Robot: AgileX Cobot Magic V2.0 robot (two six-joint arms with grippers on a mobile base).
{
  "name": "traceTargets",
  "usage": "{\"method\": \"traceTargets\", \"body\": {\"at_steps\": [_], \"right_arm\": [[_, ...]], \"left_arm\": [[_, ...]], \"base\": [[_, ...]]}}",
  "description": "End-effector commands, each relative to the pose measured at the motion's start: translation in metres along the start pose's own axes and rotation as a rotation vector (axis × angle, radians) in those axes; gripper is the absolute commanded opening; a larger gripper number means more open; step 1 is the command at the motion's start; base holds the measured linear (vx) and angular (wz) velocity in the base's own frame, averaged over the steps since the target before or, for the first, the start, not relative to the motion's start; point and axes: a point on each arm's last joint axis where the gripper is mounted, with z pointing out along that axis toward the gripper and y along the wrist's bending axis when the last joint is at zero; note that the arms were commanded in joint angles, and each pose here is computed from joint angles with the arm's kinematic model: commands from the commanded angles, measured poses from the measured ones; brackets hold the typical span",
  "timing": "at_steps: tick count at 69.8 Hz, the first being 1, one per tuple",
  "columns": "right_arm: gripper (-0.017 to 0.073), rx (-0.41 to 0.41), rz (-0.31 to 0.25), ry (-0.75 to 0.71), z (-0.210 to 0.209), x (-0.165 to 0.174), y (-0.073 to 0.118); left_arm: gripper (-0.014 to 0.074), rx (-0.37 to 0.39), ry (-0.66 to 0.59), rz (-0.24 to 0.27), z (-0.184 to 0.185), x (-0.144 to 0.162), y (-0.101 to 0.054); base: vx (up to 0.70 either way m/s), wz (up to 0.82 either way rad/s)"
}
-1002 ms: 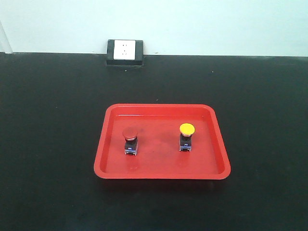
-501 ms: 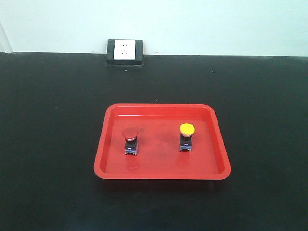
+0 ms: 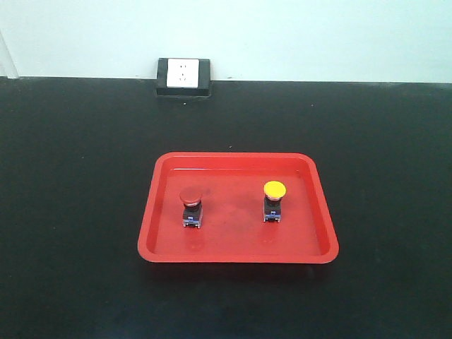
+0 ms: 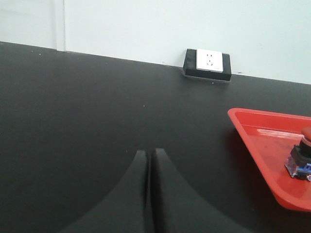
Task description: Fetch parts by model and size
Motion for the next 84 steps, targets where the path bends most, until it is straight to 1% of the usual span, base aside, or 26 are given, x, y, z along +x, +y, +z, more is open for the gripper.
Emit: {"method": "traceTargets", "body": {"at_steps": [1,84], "right_arm": [[-0.0006,0.003,-0.009,-0.088,-0.0013,-0.0051,-0.0002],[-0.0006,0.003,-0.008,-0.084,-0.0012,-0.0048,-0.0002]], "left_arm": [[-0.0007,0.008,-0.088,-0.011,-0.0012,-0.0091,-0.0008],[-0.0007,0.008,-0.088,-0.011,-0.0012,-0.0091,-0.0008]], "base": [[0.0,0.0],[0.0,0.0]]}}
